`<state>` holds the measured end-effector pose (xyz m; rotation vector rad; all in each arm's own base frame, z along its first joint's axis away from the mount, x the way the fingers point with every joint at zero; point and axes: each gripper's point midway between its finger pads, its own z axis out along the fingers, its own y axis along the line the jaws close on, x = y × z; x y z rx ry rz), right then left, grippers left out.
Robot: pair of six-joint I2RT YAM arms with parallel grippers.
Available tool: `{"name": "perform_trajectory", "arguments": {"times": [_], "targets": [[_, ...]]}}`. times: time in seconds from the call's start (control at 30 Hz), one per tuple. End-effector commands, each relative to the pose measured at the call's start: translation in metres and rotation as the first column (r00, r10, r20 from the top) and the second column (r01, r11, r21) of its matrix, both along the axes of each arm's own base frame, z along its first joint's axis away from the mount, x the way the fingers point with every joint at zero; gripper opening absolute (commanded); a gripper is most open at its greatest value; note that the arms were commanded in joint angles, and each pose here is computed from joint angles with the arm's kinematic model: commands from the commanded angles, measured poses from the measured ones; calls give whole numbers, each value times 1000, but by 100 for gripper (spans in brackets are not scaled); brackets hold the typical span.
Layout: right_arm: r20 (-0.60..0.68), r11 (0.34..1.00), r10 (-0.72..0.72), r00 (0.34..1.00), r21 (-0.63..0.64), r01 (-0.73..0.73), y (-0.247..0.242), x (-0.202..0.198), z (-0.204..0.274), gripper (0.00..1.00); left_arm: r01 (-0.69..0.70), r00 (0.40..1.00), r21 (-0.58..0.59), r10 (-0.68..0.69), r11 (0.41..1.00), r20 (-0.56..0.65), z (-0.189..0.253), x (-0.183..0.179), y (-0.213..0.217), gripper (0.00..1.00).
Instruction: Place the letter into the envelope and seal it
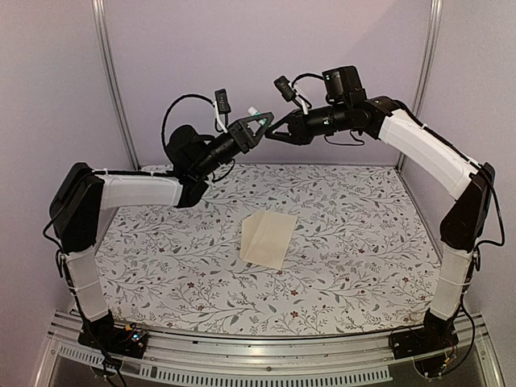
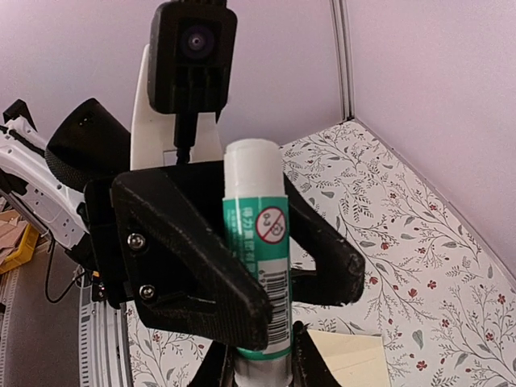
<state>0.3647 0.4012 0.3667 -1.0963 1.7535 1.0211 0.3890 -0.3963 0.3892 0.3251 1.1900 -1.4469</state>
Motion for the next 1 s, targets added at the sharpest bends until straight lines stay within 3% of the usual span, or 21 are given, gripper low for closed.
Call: {"name": "perform_trajectory", "arguments": {"times": [0.0, 0.13, 0.23, 0.33, 0.4, 0.63, 0.83, 0.97], "targets": [[35, 998, 46, 998, 33, -47, 2, -20, 20, 1, 14, 999, -13, -14, 1000, 32, 5, -4, -3, 25], [40, 999, 47, 998, 13, -47, 0, -20, 12, 19, 7, 999, 24, -8, 1000, 33, 1, -2, 1, 16], [30, 999, 42, 999, -34, -41, -10, -18, -8, 30, -22, 999, 119, 28, 993, -47, -19, 13, 11, 11], [-8, 995, 60, 998, -85, -60, -26, -12, -42, 34, -43, 981, 230, 85, 972, -176, -50, 30, 30, 6], [-31, 991, 66, 997, -119, -69, -38, -4, -67, 34, -45, 958, 337, 136, 941, -252, -76, 39, 44, 0], [-147, 949, 64, 987, -296, -105, -52, 6, -168, 26, 2, 839, 646, 351, 763, -416, -176, 54, 102, 0], [-249, 895, 6, 969, -430, -116, -62, 12, -244, 21, 172, 712, 720, 420, 672, -562, -252, 52, 137, 0], [-289, 866, -10, 957, -481, -136, -65, 14, -278, 20, 233, 648, 728, 455, 644, -611, -287, 56, 150, 0]]}}
